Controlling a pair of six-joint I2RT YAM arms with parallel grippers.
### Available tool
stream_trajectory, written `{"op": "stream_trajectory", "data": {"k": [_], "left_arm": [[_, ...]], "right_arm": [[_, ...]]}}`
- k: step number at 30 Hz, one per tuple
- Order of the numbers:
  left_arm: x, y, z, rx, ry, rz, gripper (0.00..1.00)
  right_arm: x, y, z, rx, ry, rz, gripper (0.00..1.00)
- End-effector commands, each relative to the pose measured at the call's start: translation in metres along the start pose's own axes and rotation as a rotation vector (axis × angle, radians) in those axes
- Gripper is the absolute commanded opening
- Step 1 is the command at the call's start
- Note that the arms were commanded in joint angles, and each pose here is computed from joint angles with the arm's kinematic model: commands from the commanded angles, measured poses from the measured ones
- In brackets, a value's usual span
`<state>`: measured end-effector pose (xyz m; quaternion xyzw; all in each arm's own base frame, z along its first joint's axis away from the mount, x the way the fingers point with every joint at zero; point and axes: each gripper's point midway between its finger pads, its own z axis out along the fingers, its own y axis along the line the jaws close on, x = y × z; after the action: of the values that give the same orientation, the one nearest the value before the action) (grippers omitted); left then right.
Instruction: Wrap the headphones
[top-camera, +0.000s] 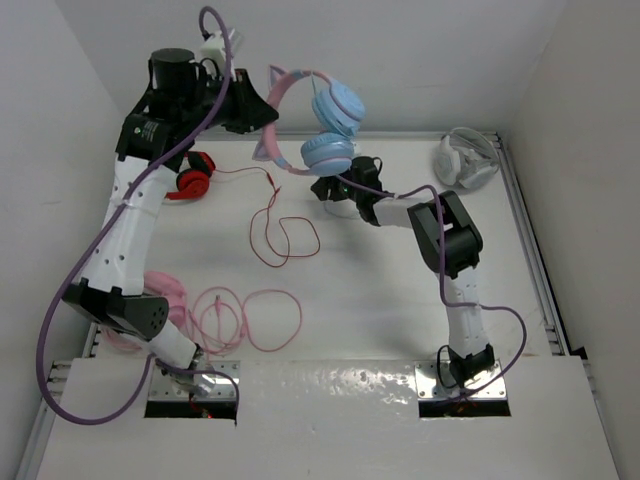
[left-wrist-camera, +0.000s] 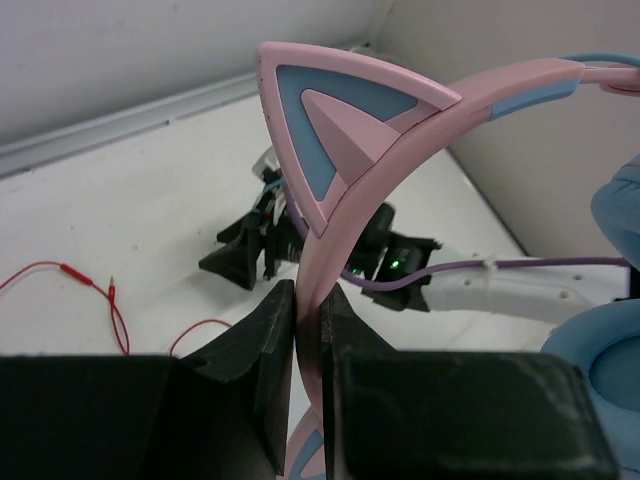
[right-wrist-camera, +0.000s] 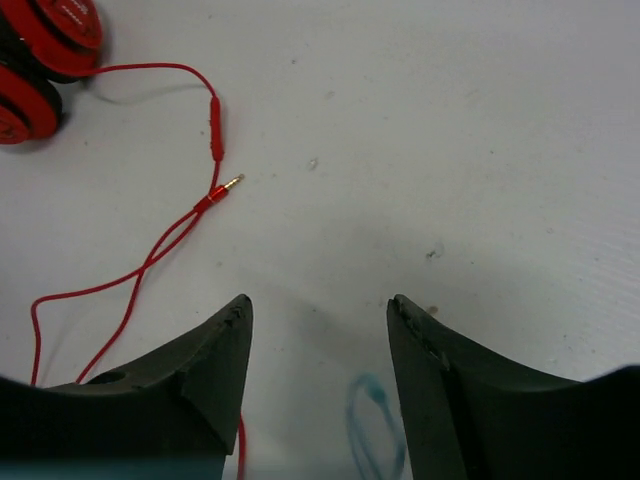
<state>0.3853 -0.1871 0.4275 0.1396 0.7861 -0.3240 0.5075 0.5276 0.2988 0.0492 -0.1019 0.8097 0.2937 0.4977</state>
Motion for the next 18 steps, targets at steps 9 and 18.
{"op": "stream_trajectory", "data": {"k": [9, 18], "left_arm": [[-0.042, 0.020, -0.016, -0.010, -0.117, -0.207, 0.00], [-0.056, 0.058, -0.016, -0.092, -0.176, -0.248, 0.00]], "right_arm": [[-0.014, 0.006, -0.018, -0.010, -0.144, 0.022, 0.00], [-0.014, 0.024, -0.049, -0.007, -0.174, -0.136, 0.00]]}}
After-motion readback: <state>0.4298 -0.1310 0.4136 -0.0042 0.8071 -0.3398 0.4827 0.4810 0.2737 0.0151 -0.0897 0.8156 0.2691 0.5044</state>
